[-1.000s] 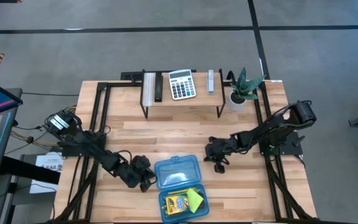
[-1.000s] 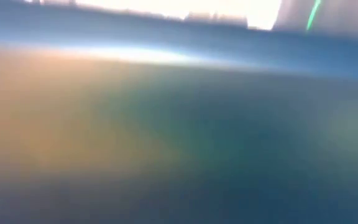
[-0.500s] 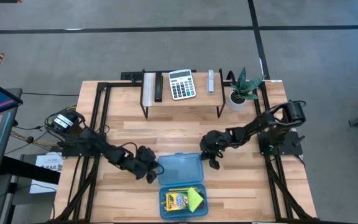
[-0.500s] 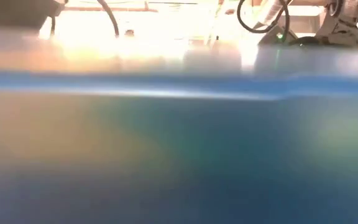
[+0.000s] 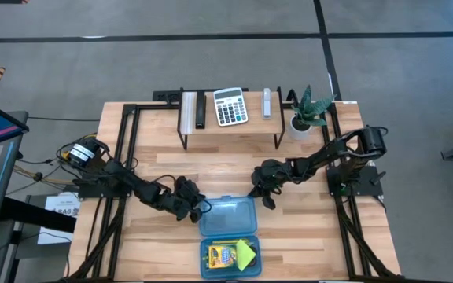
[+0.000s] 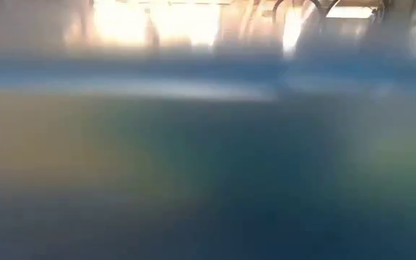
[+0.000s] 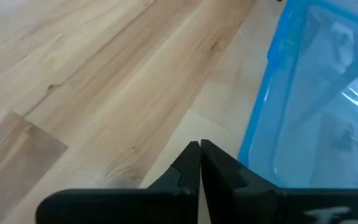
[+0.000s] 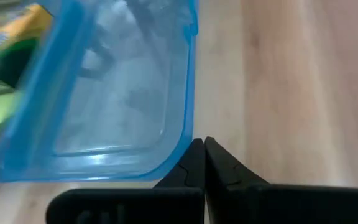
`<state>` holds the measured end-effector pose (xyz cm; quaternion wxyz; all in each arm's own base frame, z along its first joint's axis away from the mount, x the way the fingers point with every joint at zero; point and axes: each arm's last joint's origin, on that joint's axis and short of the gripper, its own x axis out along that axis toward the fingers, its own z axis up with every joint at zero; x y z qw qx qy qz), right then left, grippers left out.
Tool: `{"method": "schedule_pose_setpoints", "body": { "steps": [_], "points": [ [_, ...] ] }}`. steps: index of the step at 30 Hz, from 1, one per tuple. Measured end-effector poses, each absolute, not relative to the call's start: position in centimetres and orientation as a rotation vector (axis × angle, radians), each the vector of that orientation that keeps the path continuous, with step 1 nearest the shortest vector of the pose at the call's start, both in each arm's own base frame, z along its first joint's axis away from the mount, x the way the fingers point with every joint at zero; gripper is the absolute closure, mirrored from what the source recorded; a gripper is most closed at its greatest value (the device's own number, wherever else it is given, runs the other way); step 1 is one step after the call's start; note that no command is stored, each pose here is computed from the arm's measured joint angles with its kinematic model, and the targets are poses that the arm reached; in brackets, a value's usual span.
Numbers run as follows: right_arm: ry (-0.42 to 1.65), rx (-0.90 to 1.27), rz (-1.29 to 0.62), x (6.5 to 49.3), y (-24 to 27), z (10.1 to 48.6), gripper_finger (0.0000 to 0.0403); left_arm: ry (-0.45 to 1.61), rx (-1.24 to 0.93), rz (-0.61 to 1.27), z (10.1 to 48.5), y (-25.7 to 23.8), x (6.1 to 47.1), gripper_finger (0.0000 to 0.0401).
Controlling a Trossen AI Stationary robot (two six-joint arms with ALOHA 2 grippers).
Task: Pack school essentials
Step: Close the blue supply box
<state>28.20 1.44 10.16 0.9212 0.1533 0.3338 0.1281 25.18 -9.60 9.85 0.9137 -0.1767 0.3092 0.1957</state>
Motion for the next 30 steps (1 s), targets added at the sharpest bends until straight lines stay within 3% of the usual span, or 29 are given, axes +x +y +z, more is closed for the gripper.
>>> {"method": "schedule_pose_setpoints", "body": {
  "steps": [11, 18, 30],
  "points": [
    [0.642, 0.351, 0.327, 28.4, 1.5, 10.7, 0.0394, 0.626, -0.341, 0.358, 10.4, -9.8, 25.3, 0.0401],
    [0.641, 0.35, 0.32, 28.4, 1.2, 10.7, 0.0395, 0.568, -0.307, 0.318, 12.8, -9.5, 25.2, 0.0395],
    [0.642, 0.347, 0.323, 28.4, 1.3, 10.7, 0.0395, 0.518, -0.281, 0.243, 15.5, -8.2, 25.7, 0.0273]
  ]
}}
